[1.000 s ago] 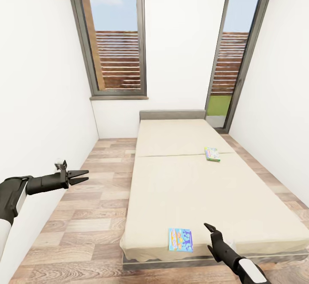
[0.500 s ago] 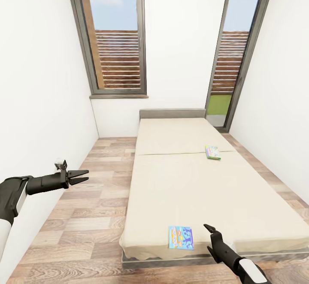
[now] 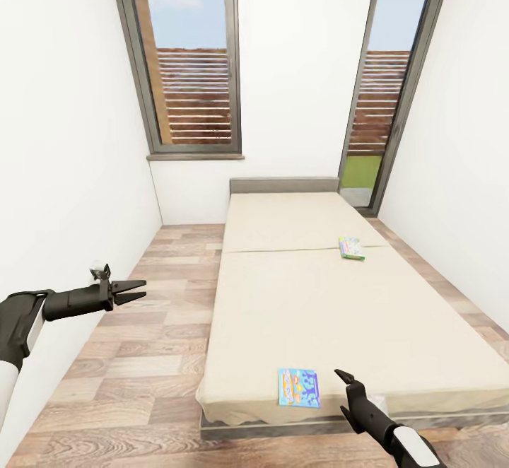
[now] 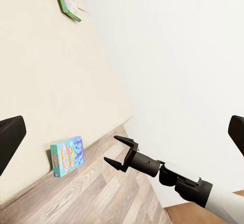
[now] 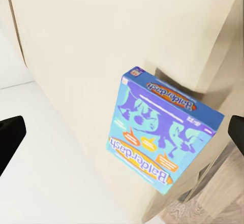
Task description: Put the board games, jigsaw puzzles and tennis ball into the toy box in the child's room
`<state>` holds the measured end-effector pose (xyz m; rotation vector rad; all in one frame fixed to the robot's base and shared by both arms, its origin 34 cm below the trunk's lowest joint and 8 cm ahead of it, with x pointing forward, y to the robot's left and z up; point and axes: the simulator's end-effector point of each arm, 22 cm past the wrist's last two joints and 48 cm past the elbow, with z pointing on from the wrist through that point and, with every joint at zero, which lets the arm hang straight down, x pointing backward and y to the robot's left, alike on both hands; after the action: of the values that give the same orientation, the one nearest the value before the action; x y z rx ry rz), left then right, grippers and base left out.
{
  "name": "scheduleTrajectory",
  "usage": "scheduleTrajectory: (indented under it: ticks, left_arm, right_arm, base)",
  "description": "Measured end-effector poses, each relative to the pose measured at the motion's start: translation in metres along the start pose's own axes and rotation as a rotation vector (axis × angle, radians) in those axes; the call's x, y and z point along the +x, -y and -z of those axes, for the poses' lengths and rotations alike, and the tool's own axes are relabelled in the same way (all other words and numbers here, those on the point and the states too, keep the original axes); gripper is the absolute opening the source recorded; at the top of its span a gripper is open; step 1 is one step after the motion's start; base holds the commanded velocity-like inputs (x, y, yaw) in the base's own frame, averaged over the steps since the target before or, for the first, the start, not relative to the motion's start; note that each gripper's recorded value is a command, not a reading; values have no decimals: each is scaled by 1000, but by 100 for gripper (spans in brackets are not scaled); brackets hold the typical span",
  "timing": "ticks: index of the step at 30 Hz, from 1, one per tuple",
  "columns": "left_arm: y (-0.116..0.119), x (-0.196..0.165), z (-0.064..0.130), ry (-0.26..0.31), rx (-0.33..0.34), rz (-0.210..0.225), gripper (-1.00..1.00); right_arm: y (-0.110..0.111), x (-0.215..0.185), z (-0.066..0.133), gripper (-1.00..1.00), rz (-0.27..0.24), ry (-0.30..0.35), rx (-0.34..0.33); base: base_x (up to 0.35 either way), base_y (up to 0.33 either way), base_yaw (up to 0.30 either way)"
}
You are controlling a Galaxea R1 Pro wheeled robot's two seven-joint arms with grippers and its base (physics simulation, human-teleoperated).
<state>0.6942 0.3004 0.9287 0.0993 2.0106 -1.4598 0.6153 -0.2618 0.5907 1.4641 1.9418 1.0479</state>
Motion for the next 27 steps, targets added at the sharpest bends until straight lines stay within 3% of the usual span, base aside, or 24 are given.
scheduleTrajectory:
  ticks: [27]
  left_arm:
    - [-39,29,-6,1,-1,-1,100]
  right_arm:
    - [39,2,-26,100,2,-8,-11]
  base:
    - [0,0,0]
